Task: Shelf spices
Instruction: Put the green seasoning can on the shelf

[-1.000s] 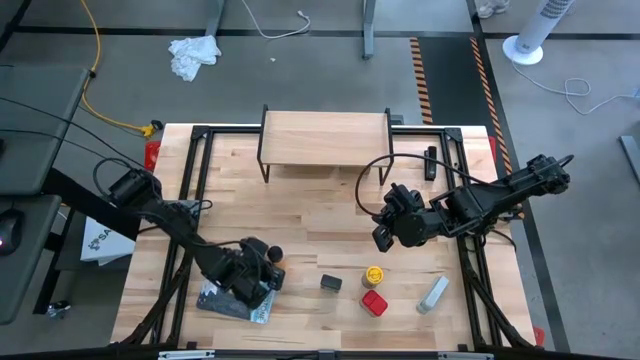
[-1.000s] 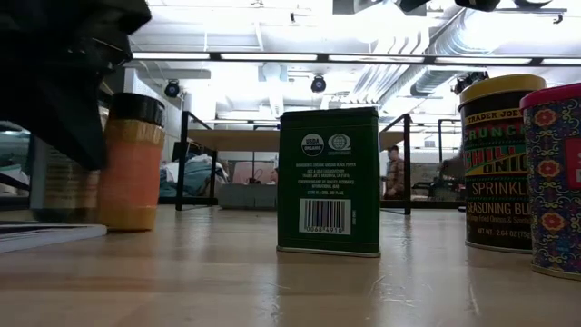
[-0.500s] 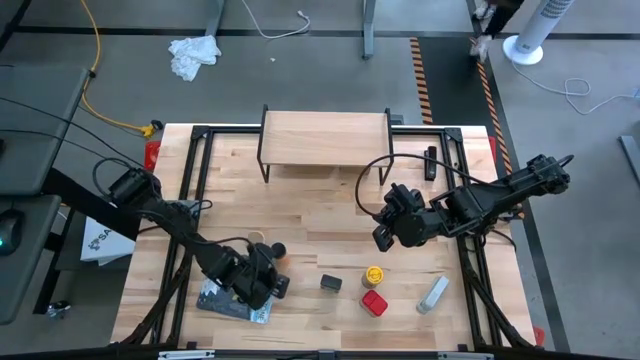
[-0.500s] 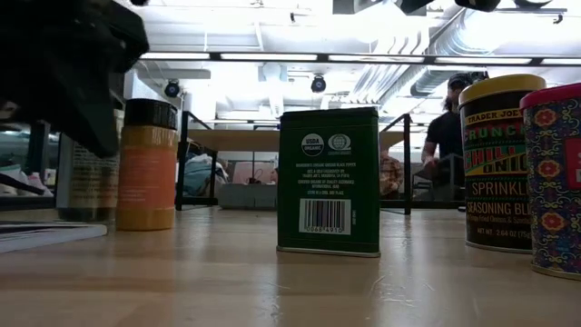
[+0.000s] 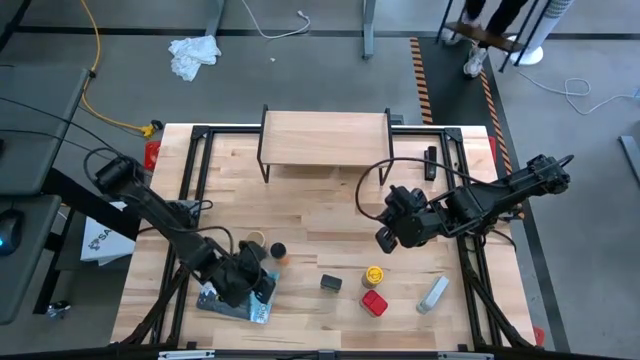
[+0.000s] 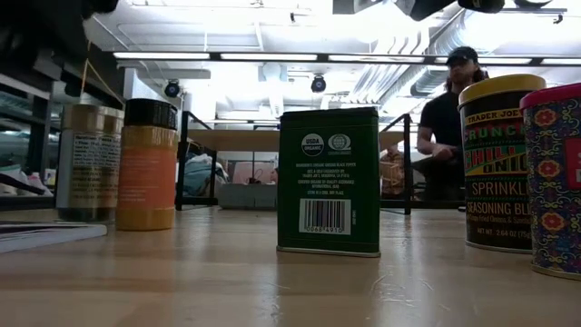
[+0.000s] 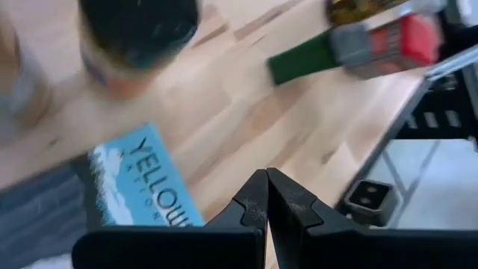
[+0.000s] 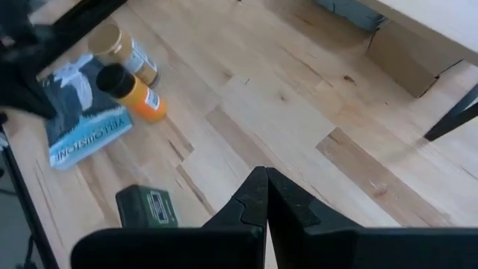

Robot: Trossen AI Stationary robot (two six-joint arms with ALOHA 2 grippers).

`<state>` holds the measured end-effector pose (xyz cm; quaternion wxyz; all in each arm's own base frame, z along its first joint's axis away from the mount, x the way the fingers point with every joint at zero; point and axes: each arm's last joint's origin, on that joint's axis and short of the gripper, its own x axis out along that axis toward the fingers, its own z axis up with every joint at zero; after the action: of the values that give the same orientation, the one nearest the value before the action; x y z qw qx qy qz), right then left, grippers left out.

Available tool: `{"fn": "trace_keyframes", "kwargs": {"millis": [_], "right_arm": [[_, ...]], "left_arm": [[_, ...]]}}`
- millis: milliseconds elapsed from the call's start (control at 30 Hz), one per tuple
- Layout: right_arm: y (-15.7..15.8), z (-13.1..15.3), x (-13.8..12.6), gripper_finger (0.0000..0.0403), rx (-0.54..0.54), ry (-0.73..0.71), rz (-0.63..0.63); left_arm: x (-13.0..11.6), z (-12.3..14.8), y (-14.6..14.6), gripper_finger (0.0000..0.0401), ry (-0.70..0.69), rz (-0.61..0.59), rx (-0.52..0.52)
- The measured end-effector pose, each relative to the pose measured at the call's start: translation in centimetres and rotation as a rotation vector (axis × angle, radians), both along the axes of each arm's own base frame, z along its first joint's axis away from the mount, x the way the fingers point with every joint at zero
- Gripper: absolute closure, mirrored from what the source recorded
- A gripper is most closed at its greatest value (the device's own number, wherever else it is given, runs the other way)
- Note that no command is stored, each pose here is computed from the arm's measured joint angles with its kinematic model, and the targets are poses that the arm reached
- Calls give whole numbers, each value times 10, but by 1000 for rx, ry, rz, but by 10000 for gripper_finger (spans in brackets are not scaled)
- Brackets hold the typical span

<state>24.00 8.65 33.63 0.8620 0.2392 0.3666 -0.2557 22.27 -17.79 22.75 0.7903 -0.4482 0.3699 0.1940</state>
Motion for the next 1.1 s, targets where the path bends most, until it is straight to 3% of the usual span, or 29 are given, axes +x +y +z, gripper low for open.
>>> {"fn": "trace_keyframes", "kwargs": {"millis": [300,433,833,1100], "right_arm": [[7,-7,-16,403,-19,143,56],[17,-10,-29,403,-25,210,51],[30,-13,-59,403,30,281,-155],[33,-14,-71,403,45,288,-274]], "left_arm": [[-15,40,18,401,-152,-106,88],[-25,58,32,401,-230,-81,166],[-54,89,90,401,-243,-37,342],[-74,98,113,401,-231,-29,393]]}}
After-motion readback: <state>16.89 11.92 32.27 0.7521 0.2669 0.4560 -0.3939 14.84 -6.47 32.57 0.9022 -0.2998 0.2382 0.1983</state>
